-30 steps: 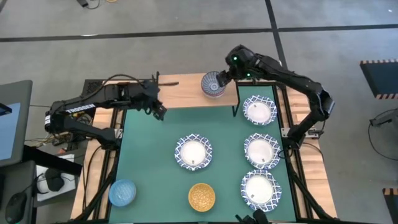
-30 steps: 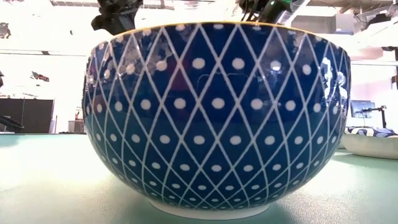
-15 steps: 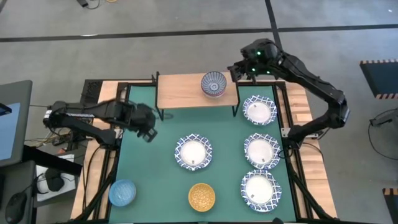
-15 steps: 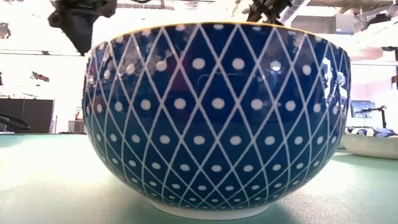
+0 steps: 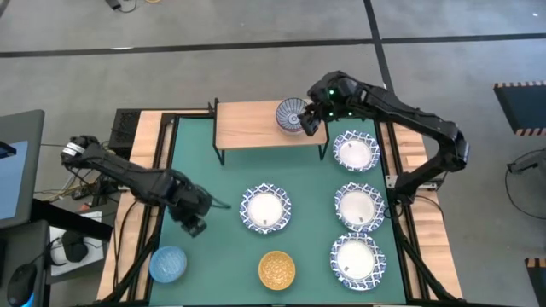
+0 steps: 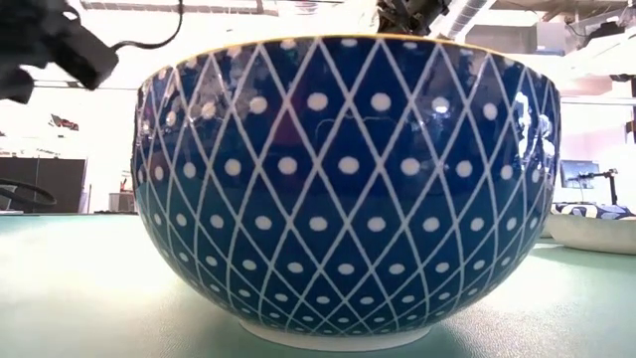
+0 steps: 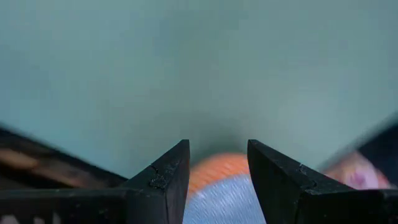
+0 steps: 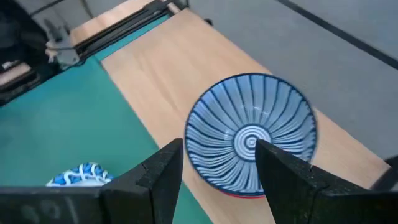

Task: Place and stack bowls onto a shelf
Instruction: Stack the light blue bowl on top of the blue bowl on the shelf

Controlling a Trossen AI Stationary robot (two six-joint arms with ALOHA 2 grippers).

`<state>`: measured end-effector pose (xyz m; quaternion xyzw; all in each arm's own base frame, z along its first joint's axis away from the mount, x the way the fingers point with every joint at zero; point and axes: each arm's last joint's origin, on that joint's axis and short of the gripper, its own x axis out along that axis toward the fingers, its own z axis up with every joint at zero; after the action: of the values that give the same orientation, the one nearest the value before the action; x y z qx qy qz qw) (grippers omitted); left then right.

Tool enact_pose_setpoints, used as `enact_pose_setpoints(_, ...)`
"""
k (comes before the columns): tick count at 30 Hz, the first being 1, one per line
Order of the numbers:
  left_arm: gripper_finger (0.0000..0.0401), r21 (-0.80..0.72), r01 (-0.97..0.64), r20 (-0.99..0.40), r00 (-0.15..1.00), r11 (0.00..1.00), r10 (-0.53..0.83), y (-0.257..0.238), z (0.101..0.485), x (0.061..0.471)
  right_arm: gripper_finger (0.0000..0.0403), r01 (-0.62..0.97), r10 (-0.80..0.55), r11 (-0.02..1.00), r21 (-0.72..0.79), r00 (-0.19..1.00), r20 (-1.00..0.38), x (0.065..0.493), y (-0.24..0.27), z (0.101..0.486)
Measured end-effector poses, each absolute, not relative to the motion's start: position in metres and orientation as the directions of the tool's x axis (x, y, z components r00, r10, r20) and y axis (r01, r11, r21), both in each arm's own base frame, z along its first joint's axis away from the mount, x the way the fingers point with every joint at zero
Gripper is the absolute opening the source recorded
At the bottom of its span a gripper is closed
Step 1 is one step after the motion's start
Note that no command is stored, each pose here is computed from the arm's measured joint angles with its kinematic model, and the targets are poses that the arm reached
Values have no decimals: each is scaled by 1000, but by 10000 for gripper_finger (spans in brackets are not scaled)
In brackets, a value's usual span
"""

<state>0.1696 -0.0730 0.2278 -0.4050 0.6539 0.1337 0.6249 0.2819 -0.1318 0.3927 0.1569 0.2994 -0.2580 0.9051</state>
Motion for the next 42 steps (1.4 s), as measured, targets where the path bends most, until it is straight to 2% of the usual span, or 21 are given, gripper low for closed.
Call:
enact_pose_setpoints(5,144,-423,-586,-880,83,691,-467,-98,215,163,224,546,-364,828,126,695,-620,285,-128,392)
enact_pose_setpoints(14,144,-403,-309,-908,16,862,-419,-124,206,140,224,548,-366,827,126,695,-618,285,-129,393)
enact_pose_setpoints(21,142,-326,-371,-923,-74,870,-377,-125,184,122,224,559,-368,816,150,701,-612,285,-129,393)
enact_pose_setpoints(24,128,-333,-379,-917,-84,864,-390,-124,177,120,224,560,-370,813,156,705,-606,286,-129,394)
enact_pose_setpoints(32,11,-375,-361,-913,-13,854,-407,-123,168,125,224,561,-371,812,159,707,-602,286,-129,394)
enact_pose_setpoints(37,5,-389,-460,-916,97,798,-390,-117,170,137,224,569,-376,802,181,717,-587,287,-130,396)
enact_pose_setpoints(42,4,-427,-494,-903,272,757,-332,-104,180,156,224,564,-384,804,189,735,-559,287,-130,403)
